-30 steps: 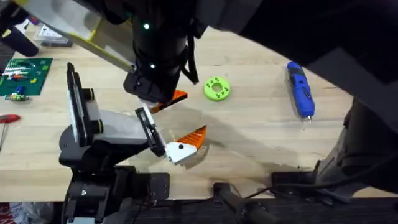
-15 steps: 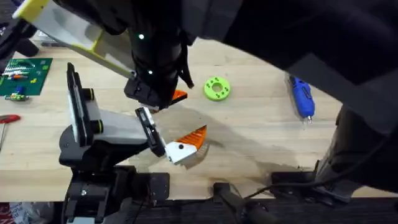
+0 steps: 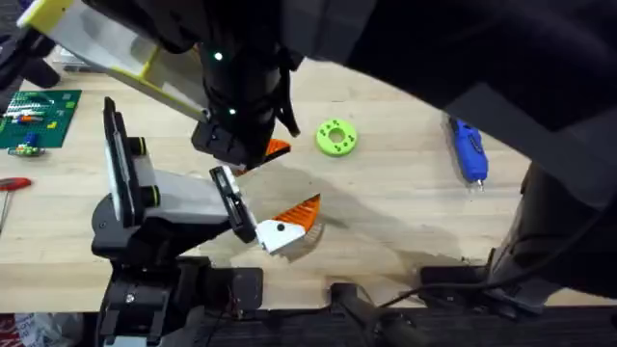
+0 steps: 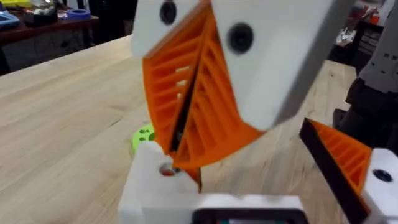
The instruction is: Pick up the gripper from the table and insert it into the empty holder that is missing its gripper. Then pick up a screw, insert it into the mounting hole, and use the screwdriver to tighten it. Finally, clean up the table by picking up the vegetable and placing it into the bucket.
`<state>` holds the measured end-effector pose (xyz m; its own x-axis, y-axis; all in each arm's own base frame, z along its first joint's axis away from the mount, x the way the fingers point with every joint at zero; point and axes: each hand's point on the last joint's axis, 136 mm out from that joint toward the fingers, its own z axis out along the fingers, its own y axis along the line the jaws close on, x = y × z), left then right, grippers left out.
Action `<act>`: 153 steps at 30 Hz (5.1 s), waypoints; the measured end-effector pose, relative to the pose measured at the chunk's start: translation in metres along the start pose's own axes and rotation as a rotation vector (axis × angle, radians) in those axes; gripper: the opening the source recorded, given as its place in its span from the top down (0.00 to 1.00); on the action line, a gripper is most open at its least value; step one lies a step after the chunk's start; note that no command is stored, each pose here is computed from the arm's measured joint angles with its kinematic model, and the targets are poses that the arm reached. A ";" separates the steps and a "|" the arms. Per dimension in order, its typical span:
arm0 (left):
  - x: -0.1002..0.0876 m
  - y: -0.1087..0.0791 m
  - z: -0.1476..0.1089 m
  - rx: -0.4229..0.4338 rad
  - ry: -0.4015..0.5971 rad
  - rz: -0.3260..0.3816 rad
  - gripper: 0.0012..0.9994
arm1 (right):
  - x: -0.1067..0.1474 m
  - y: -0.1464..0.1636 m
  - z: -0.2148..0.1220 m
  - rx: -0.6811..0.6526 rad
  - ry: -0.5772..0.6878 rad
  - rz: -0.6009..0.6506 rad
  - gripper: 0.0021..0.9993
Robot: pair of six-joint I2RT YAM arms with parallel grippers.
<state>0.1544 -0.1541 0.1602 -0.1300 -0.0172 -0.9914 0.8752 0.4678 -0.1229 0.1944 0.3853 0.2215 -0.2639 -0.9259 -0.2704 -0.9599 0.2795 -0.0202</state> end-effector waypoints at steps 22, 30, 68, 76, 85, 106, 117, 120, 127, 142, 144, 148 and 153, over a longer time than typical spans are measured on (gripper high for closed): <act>0.000 0.000 0.000 0.000 0.000 0.000 0.01 | -0.002 -0.002 0.000 0.002 -0.008 -0.009 0.99; 0.000 0.000 0.000 0.000 0.000 0.000 0.01 | -0.002 -0.002 0.000 0.002 -0.008 -0.012 0.99; 0.000 0.000 0.000 0.000 0.000 0.000 0.01 | 0.001 -0.001 0.000 0.001 0.001 -0.012 0.99; 0.000 0.000 0.000 0.000 0.000 0.000 0.01 | -0.003 -0.002 0.000 0.003 -0.012 -0.013 0.99; 0.000 0.000 0.000 0.000 0.000 0.000 0.01 | -0.002 -0.002 0.000 0.003 -0.010 -0.013 0.99; 0.000 0.000 0.000 0.000 0.000 -0.009 0.01 | -0.001 -0.002 0.013 -0.004 0.024 -0.011 0.99; 0.000 0.000 0.000 0.000 0.000 -0.011 0.01 | 0.002 -0.002 0.013 -0.006 0.033 -0.010 0.99; 0.000 0.000 0.000 0.000 0.000 -0.011 0.01 | 0.002 -0.002 0.013 -0.005 0.032 -0.011 0.99; 0.000 0.000 0.000 0.000 0.000 -0.011 0.01 | 0.001 -0.002 0.013 -0.006 0.032 -0.020 0.99; 0.000 0.000 0.000 0.000 0.000 -0.011 0.01 | 0.001 -0.002 0.013 -0.006 0.031 -0.047 1.00; 0.000 0.000 0.000 0.000 0.000 -0.010 0.01 | 0.001 -0.002 0.013 -0.006 0.031 -0.048 1.00; 0.000 0.000 0.000 0.000 0.000 -0.011 0.01 | 0.001 -0.002 0.013 -0.006 0.031 -0.048 1.00; 0.000 0.000 0.000 0.000 0.000 -0.010 0.01 | 0.000 -0.003 0.013 -0.003 0.025 -0.047 0.97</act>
<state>0.1544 -0.1541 0.1602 -0.1391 -0.0218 -0.9900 0.8739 0.4676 -0.1331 0.1983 0.3880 0.2095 -0.2203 -0.9440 -0.2456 -0.9717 0.2343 -0.0291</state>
